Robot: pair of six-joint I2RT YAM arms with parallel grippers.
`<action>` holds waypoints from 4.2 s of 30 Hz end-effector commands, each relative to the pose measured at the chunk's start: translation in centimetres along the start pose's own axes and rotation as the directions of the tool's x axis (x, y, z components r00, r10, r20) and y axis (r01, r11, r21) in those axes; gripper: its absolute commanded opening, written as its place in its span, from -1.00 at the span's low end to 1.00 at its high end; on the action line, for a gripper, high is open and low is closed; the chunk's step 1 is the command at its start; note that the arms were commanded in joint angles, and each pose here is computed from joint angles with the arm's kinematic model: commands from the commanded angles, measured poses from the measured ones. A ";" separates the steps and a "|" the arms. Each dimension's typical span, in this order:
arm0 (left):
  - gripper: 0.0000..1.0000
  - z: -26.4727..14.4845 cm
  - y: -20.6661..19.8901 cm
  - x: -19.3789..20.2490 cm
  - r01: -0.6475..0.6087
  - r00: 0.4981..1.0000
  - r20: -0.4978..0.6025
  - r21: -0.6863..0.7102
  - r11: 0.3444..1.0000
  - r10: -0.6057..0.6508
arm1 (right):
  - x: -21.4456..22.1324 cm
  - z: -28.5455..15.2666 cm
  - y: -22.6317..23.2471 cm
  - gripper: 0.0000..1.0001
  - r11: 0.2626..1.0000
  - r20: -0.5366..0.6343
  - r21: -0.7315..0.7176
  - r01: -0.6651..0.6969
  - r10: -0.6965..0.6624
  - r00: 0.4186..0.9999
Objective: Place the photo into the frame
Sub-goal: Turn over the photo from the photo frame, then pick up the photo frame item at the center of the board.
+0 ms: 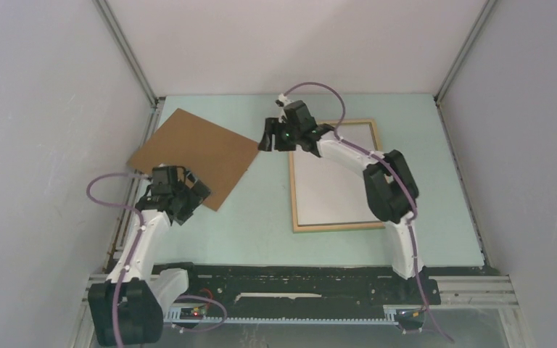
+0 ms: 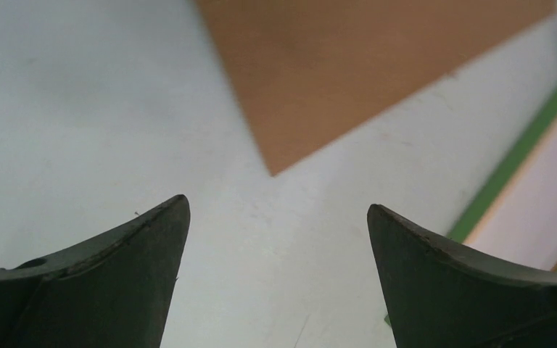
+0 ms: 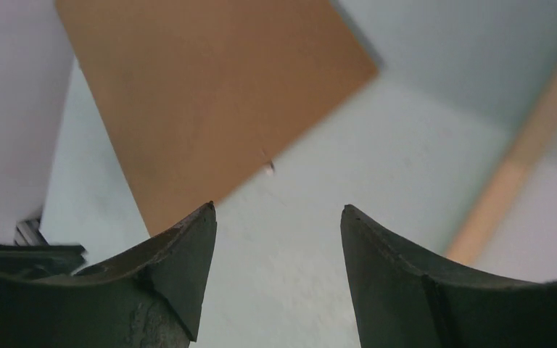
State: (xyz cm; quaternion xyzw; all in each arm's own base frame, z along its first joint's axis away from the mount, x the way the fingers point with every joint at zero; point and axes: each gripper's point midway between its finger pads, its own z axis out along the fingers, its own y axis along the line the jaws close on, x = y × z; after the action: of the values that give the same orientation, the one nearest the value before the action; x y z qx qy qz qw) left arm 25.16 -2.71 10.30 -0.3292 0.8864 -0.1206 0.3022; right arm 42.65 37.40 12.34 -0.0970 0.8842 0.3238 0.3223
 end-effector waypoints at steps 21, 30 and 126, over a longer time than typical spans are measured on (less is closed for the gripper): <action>1.00 6.3 4.0 -0.6 0.450 0.892 0.059 -0.045 0.892 -0.448 | -4.4 13.2 -2.9 0.32 0.973 -0.015 -0.148 -0.175 0.175 0.984; 1.00 8.0 3.9 -0.2 0.469 0.883 0.013 -0.065 0.881 -0.469 | -3.3 14.2 -1.9 0.27 0.944 -0.074 -0.225 -0.242 0.231 0.970; 0.57 -10.2 -16.3 -1.6 0.120 0.993 -0.076 0.562 0.819 -0.093 | 9.1 -2.7 9.0 0.26 0.896 -0.025 -0.402 0.191 -0.219 0.975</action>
State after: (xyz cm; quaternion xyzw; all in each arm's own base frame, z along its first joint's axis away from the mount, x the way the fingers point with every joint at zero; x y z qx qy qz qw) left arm 28.28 -12.52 22.94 -0.3014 0.8055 -0.3709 0.3504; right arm 31.70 41.28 7.38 -0.1879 0.8520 0.4228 0.2450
